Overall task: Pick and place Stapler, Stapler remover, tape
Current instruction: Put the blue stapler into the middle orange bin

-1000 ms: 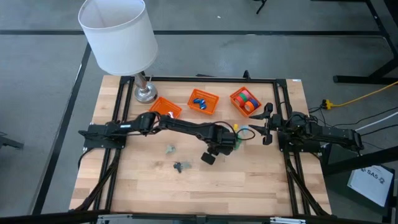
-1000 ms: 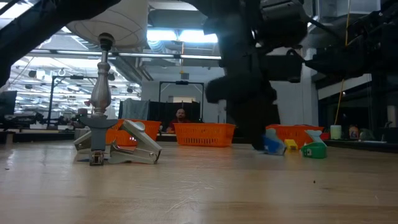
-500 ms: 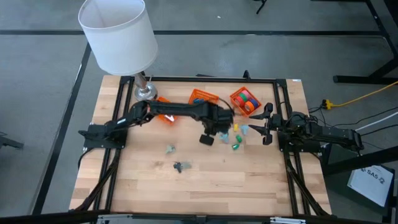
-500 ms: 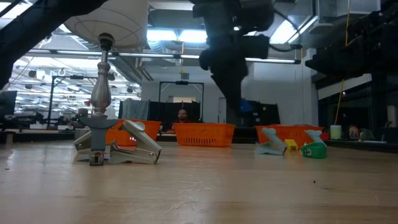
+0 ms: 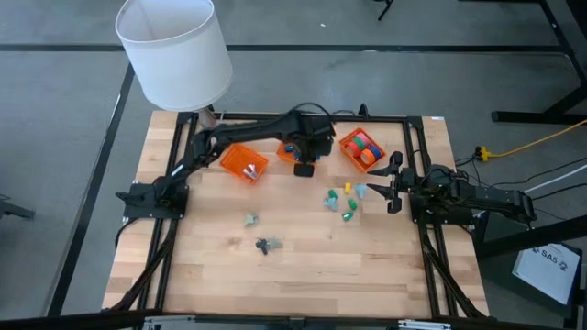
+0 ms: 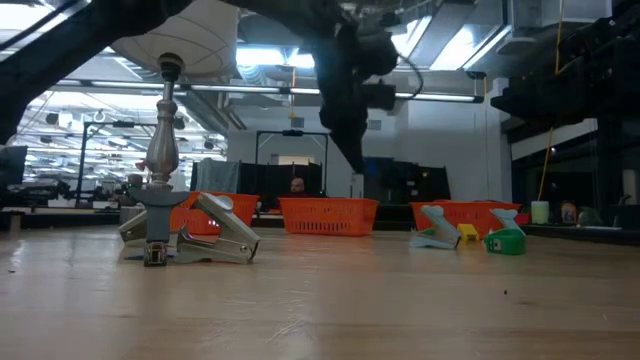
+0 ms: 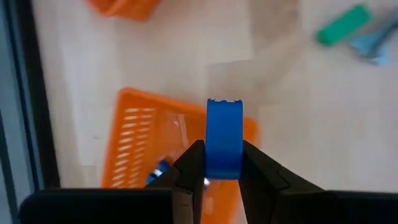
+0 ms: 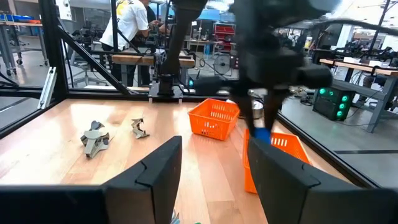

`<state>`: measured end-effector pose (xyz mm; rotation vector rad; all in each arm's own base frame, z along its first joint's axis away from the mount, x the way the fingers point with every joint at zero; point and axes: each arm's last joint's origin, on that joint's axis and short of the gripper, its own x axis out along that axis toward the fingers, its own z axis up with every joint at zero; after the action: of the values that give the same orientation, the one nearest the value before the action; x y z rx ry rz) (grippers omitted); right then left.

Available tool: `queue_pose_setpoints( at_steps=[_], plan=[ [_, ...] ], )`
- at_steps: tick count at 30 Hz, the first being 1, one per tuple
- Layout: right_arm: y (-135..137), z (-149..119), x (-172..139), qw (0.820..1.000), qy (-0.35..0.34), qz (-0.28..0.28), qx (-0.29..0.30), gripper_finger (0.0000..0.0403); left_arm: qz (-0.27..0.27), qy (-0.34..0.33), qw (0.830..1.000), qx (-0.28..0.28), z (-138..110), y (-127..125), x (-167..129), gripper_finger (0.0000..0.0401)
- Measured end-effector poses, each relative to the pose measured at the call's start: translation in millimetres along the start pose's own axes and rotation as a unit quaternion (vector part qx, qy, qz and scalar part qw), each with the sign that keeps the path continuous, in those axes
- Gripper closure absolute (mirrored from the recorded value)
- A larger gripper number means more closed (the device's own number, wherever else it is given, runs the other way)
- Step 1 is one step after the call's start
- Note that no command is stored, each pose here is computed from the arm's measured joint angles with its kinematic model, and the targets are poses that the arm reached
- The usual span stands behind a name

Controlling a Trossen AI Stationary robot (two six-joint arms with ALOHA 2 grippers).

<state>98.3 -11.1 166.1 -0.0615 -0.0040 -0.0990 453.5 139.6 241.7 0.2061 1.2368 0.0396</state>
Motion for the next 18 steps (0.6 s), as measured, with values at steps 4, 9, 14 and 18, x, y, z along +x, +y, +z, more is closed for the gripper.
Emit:
queue_pose_setpoints(
  at_steps=[4, 9, 14, 18],
  plan=[
    [0, 0, 0, 1.000, 0.000, 0.000, 0.000, 0.0214, 0.008, 0.000, 1.000, -0.030, -12, 25, 4, 0.0335],
    [0, 0, 0, 1.000, 0.000, 0.000, 0.000, 0.0215, 0.014, 0.009, 0.997, -0.070, -24, 46, 10, 0.0324],
    [0, 0, 0, 1.000, 0.000, 0.000, 0.000, 0.0215, 0.018, 0.008, 0.996, -0.092, -27, 53, 9, 0.0318],
    [0, 0, 0, 1.000, 0.000, 0.000, 0.000, 0.0215, 0.018, 0.007, 0.994, -0.105, -28, 55, 9, 0.0317]
  ],
)
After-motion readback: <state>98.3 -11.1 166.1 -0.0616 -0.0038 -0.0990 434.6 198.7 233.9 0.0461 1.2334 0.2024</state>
